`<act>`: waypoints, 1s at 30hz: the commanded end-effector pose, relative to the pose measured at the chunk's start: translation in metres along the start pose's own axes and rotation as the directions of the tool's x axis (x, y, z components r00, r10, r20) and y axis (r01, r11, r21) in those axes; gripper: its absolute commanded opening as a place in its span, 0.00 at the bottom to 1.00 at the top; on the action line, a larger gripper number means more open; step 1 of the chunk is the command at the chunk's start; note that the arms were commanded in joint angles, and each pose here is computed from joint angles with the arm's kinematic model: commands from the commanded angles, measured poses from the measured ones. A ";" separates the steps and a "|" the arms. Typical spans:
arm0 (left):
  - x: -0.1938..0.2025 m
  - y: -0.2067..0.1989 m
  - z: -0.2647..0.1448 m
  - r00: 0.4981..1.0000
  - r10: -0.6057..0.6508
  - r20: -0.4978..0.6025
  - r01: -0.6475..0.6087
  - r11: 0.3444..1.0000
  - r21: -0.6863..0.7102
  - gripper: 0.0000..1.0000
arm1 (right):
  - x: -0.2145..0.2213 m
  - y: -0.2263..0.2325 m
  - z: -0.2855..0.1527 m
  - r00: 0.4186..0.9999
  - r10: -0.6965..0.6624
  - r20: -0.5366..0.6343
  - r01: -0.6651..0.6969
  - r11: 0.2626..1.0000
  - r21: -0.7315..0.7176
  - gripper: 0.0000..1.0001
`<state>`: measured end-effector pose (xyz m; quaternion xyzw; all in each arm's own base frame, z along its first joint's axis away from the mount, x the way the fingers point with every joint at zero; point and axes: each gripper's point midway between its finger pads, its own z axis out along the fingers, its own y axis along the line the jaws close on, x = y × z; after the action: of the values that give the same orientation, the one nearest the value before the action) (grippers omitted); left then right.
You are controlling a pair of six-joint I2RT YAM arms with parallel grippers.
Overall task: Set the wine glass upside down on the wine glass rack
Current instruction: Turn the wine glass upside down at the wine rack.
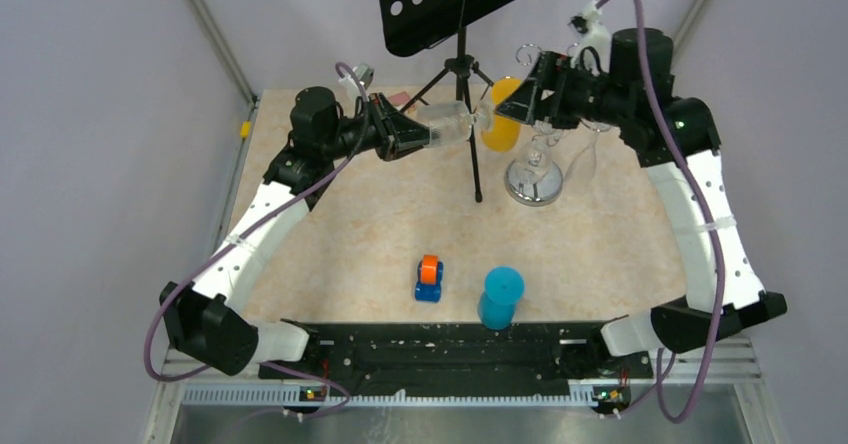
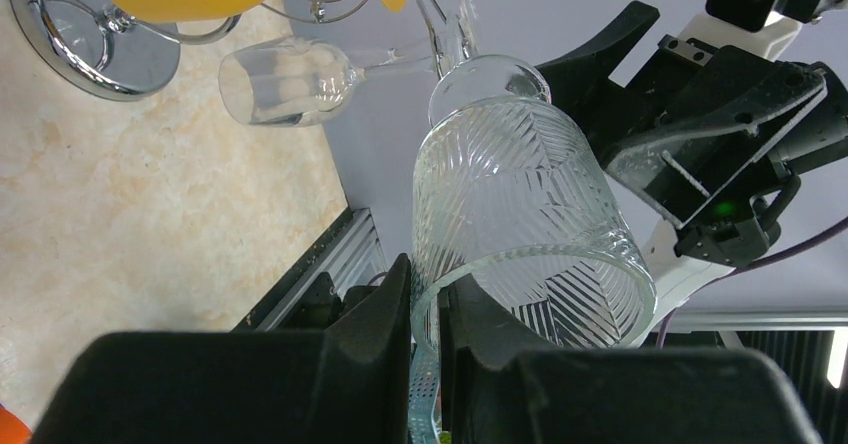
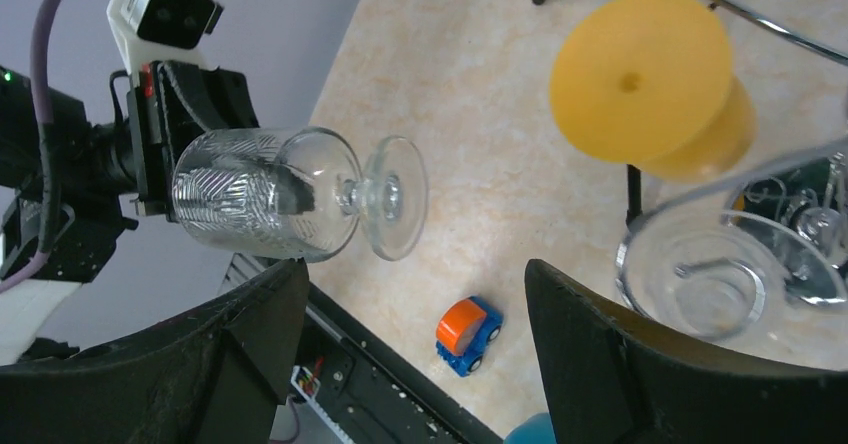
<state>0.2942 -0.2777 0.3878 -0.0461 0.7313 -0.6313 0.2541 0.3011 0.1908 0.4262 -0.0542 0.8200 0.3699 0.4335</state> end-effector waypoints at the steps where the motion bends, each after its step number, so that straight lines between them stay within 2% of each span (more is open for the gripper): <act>1: -0.009 -0.038 -0.006 0.996 0.079 0.043 -0.083 0.991 0.101 0.00 | 0.006 0.022 0.015 0.994 -0.106 -0.034 0.105 0.994 -0.008 0.79; 4: -0.009 -0.038 -0.006 0.996 0.076 0.046 -0.080 0.992 0.099 0.00 | 0.017 0.032 0.031 0.986 -0.146 -0.079 0.145 0.989 -0.018 0.73; 11: -0.009 -0.036 -0.006 0.996 0.073 0.043 -0.077 0.992 0.096 0.00 | 0.024 0.039 0.052 0.978 -0.175 -0.116 0.172 0.985 -0.028 0.53; 17: -0.010 -0.036 -0.006 0.996 0.076 0.050 -0.081 0.992 0.092 0.00 | 0.019 0.038 0.054 0.976 -0.194 -0.102 0.193 0.981 -0.020 0.45; 22: -0.011 -0.037 -0.006 0.995 0.082 0.050 -0.086 0.992 0.095 0.00 | 0.018 0.037 0.056 0.975 -0.200 -0.100 0.199 0.980 -0.018 0.44; 25: -0.011 -0.038 -0.006 0.995 0.081 0.049 -0.086 0.992 0.097 0.00 | 0.015 0.037 0.055 0.974 -0.211 -0.084 0.211 0.977 -0.010 0.36; 30: -0.011 -0.040 -0.005 0.996 0.082 0.039 -0.086 0.991 0.105 0.00 | 0.017 0.037 0.060 0.973 -0.215 -0.087 0.214 0.977 -0.026 0.28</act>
<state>0.3009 -0.2759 0.3816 -0.0616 0.7369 -0.6232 0.2547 0.3150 0.2544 0.3922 -0.1476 0.8485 0.3124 0.4008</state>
